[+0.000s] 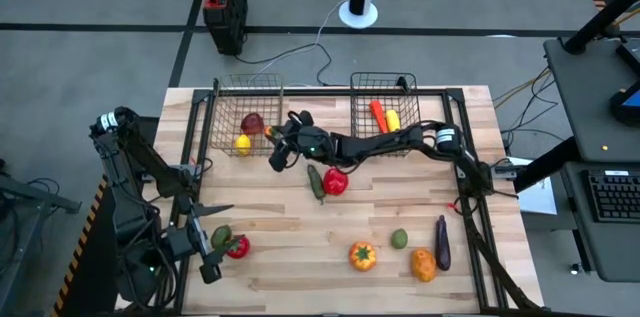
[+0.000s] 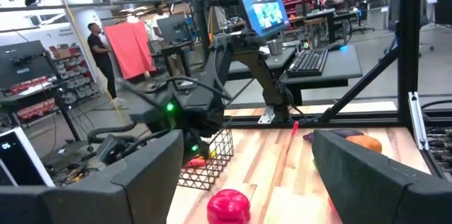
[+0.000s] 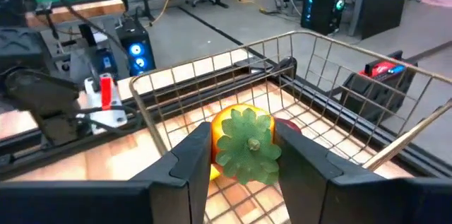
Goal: Sort produce into baskets
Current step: Put the strawberry into the left yellow wire basket, then put the green chili pepper into the right black wire basket
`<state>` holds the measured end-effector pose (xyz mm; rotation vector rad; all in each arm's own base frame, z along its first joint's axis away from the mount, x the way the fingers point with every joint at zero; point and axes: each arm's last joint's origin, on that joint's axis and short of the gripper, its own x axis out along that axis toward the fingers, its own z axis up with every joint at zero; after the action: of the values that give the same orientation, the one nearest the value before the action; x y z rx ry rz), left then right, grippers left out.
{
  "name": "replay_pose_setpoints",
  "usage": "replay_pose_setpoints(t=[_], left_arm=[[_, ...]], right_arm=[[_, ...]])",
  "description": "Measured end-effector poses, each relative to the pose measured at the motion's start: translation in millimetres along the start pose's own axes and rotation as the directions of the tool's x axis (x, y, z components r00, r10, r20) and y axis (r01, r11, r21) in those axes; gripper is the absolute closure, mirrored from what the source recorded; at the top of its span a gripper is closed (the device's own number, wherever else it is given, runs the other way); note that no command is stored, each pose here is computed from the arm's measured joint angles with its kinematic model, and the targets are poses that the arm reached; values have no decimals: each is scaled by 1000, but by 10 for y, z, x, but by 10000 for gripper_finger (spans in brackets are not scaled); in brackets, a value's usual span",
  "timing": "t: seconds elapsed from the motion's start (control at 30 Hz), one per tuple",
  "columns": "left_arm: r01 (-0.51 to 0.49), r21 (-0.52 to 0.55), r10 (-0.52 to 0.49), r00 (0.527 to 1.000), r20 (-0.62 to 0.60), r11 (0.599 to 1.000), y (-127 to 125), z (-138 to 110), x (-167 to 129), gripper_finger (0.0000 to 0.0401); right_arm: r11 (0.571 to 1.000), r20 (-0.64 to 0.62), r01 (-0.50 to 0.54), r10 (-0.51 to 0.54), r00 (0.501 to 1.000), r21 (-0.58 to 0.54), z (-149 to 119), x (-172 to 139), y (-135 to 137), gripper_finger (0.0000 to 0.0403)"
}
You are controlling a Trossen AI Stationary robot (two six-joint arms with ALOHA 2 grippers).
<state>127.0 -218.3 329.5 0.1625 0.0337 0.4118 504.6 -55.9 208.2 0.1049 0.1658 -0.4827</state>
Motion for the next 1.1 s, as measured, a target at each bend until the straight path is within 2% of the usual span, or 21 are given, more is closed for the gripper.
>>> replay_pose_setpoints(t=[0.17,0.47,0.73,1.1], left_arm=[[0,-4,0,1000,0,1000,0,-31,0,106],[0,10,0,1000,0,1000,-5,-108,1,106],[0,16,0,1000,0,1000,-4,-112,1,106],[0,19,0,1000,0,1000,-4,-118,1,106]], right_arm=[[1000,-54,-25,25,998,-2,-89,106,-20,268],[1000,-175,4,-6,985,-13,-39,206,-31,218],[1000,-162,-2,-3,987,-27,59,204,-12,194],[996,-154,-54,42,987,-73,104,116,163,191]])
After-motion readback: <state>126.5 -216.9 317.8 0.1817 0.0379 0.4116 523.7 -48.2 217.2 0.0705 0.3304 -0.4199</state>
